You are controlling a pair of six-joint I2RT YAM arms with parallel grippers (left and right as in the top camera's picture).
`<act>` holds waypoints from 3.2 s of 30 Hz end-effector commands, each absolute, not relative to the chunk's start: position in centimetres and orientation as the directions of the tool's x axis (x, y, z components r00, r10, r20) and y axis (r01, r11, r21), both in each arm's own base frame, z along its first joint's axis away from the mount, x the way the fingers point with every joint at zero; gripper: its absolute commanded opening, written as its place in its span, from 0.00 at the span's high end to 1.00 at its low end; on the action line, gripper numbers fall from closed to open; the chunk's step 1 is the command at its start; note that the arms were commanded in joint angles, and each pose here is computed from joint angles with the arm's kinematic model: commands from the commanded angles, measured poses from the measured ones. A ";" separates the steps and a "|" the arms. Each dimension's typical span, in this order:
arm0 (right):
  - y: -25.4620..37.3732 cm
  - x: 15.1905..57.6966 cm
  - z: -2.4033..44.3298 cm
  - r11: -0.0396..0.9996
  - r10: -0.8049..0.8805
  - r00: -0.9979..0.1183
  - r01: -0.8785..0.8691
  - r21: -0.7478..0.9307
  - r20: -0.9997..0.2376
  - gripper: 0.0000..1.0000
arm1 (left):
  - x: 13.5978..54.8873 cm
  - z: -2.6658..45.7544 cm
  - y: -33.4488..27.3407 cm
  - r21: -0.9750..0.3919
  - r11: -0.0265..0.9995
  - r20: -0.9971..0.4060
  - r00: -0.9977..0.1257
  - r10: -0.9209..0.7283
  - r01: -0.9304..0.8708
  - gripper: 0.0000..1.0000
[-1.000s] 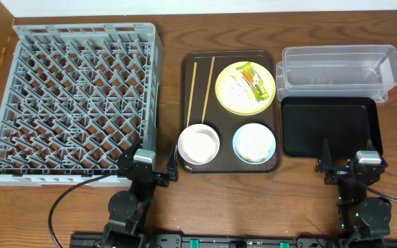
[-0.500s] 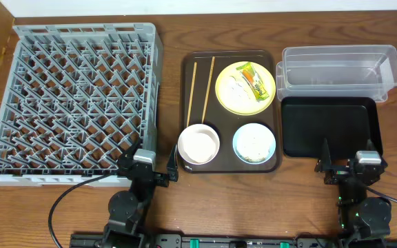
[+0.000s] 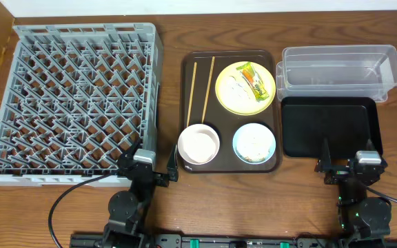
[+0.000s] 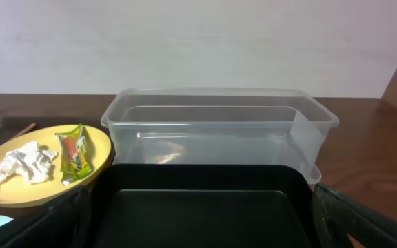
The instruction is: Sort waste into correct bins and load items into the dishwasher
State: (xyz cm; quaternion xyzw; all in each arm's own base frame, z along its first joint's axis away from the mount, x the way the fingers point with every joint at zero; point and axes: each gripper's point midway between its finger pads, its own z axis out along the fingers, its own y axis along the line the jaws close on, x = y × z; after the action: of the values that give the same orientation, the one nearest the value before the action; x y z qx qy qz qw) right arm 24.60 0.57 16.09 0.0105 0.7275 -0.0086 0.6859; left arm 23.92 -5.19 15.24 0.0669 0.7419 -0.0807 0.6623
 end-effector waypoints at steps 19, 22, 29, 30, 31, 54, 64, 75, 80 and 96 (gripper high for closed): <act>0.0 24.6 15.9 0.999 0.014 -0.063 0.051 0.011 -0.998 0.01 | 23.9 13.6 -5.1 -0.013 0.979 -0.987 -0.158 0.020 0.202 0.05; 0.0 24.6 15.9 0.999 0.014 -0.063 0.051 0.011 -0.998 0.01 | 23.9 13.6 -5.1 -0.013 0.979 -0.987 -0.158 0.020 0.202 0.05; 0.0 24.6 15.9 0.999 0.014 -0.063 0.051 0.011 -0.998 0.01 | 23.9 13.4 -5.1 -0.012 0.979 -0.986 -0.164 0.021 0.201 0.05; 0.0 24.6 15.9 0.999 0.014 -0.063 0.051 0.011 -0.998 0.01 | 23.9 13.4 -5.1 -0.012 0.979 -0.986 -0.164 0.021 0.201 0.05; 0.0 24.6 15.9 0.999 0.014 -0.063 0.051 0.011 -0.998 0.01 | 23.9 13.4 -5.1 -0.012 0.979 -0.986 -0.164 0.021 0.201 0.05; 3.9 24.4 16.4 0.984 0.016 -0.047 -0.174 0.024 -0.999 0.01 | 23.4 13.7 -7.1 -0.106 0.947 -0.983 -0.178 -0.053 0.302 0.05; 8.6 22.2 21.1 0.874 0.168 -0.042 -0.456 0.168 -0.985 0.01 | 22.4 21.3 -8.1 -0.151 0.917 -0.984 -0.142 -0.105 0.370 0.04; 9.3 25.9 23.5 0.885 0.091 -0.522 -0.348 0.309 -0.848 0.01 | 25.5 26.5 -9.3 -0.226 0.927 -0.792 -0.611 0.004 0.299 0.05; 13.4 28.7 26.3 0.746 0.100 -0.659 -0.446 0.494 -0.746 0.01 | 25.9 27.1 -10.1 -0.260 0.918 -0.720 -0.693 0.023 0.300 0.05; 25.1 42.5 13.7 0.896 -0.282 -0.753 -0.428 0.119 -0.594 0.01 | 24.7 27.3 -12.1 -0.346 0.858 -0.699 -0.714 0.034 0.380 0.04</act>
State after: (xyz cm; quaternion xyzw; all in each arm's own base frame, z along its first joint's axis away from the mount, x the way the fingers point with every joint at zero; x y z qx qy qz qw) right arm 40.16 26.74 16.04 -0.2020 0.9136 0.2299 0.2678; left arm 24.69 -11.78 26.29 0.1145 0.8998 -0.2305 0.3523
